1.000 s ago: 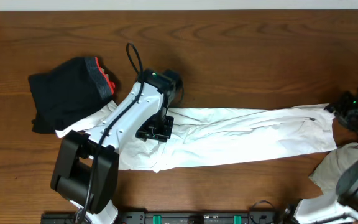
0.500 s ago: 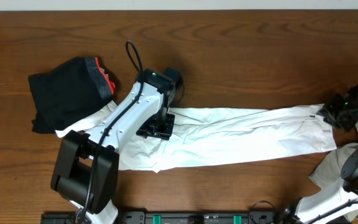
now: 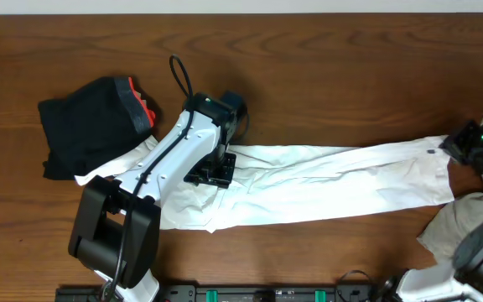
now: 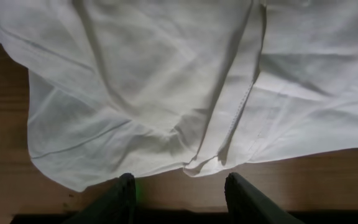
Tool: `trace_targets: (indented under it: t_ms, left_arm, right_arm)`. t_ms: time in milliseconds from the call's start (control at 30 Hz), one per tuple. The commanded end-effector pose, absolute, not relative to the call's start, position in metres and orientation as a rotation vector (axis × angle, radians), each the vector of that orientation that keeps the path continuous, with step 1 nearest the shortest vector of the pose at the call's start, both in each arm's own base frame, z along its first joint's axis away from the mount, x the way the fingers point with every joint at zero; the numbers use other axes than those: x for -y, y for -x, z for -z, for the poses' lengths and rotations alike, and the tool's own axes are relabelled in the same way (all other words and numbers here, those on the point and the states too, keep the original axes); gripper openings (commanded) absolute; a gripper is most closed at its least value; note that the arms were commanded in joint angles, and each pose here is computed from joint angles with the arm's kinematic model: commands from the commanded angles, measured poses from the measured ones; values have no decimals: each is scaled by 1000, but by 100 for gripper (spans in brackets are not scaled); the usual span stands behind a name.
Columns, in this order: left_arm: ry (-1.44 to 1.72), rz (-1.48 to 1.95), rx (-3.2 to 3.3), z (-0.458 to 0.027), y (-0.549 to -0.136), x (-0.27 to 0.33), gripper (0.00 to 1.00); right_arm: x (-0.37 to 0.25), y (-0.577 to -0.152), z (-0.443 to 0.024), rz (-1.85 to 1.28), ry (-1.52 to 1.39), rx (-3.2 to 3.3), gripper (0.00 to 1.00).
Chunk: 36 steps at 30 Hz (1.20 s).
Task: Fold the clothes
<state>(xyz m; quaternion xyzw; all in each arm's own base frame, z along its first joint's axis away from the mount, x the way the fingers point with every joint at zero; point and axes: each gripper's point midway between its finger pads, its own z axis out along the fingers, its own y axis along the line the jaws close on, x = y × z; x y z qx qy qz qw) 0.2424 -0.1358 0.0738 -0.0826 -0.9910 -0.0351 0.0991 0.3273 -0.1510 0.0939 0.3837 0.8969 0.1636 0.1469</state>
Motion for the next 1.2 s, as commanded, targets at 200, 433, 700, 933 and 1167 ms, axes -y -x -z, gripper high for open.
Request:
trace_targets:
  t_ms: [200, 433, 700, 933, 1167]
  left_arm:
    - [241, 113, 2947, -72, -246, 135, 49]
    - [241, 114, 2945, -72, -246, 135, 50]
    - [268, 105, 2943, -72, -246, 135, 55]
    - [275, 97, 2957, -91, -252, 138, 54]
    - [292, -20, 3138, -154, -272, 149, 54]
  right_arm:
    - [171, -300, -107, -242, -1123, -2626, 9]
    - [176, -293, -99, -180, -1150, -2654, 26]
    - [183, -302, -98, -166, -1124, -2627, 45]
    - [193, -316, -63, -156, -997, -2703, 64]
    - [192, -318, -17, -211, -912, -2810, 66]
